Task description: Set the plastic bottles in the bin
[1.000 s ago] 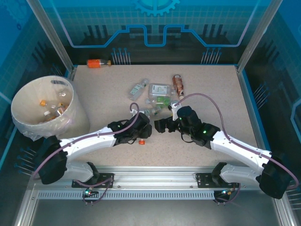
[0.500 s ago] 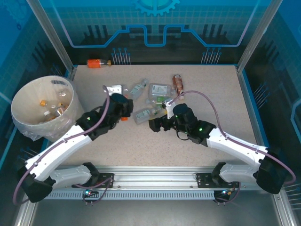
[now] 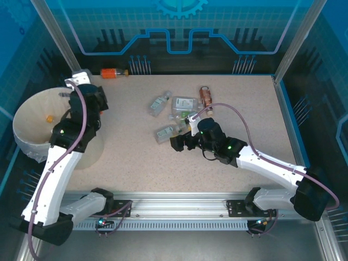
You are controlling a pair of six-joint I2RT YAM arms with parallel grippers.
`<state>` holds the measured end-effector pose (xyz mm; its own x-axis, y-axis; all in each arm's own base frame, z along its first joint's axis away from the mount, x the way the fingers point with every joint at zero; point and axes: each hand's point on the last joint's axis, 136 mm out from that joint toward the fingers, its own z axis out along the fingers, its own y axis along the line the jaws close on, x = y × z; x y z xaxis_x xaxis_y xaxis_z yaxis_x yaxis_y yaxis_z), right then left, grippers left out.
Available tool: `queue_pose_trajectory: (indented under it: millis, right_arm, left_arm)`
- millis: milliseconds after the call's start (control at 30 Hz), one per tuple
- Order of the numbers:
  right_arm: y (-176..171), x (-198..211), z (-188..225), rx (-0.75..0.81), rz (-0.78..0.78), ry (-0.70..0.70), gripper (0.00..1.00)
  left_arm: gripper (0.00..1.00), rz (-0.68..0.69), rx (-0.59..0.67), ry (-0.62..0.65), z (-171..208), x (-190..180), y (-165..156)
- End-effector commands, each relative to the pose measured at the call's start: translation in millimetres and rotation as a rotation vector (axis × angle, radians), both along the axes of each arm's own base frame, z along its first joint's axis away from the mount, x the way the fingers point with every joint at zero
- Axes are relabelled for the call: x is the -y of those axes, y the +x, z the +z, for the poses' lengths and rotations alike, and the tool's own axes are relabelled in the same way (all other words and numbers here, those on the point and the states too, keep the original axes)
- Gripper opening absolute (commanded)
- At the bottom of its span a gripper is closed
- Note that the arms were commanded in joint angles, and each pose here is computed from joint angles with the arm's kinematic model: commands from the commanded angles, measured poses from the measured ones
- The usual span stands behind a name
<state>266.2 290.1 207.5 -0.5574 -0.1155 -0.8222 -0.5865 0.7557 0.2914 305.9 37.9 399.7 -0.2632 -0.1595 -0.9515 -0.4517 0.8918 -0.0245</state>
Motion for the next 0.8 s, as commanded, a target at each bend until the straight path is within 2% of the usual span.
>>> queue_pose_trajectory:
  millis: [0, 233, 533, 767]
  right_arm:
    - [-4, -10, 11, 0.012, 0.030, 0.017, 1.00]
    - [-5, -9, 9, 0.007, 0.024, 0.009, 1.00]
    - [-1, -14, 18, 0.023, 0.031, 0.018, 1.00]
    - [0, -26, 23, 0.028, 0.070, 0.028, 1.00]
  left_arm:
    - [0.34, 0.085, 0.017, 0.046, 18, -31, -2]
    - [0.34, 0.257, -0.038, -0.040, -6, -93, -15]
    - [0.35, 0.329, -0.202, -0.250, -63, -134, -43]
    - [0.40, 0.365, -0.199, -0.407, -87, -162, -40]
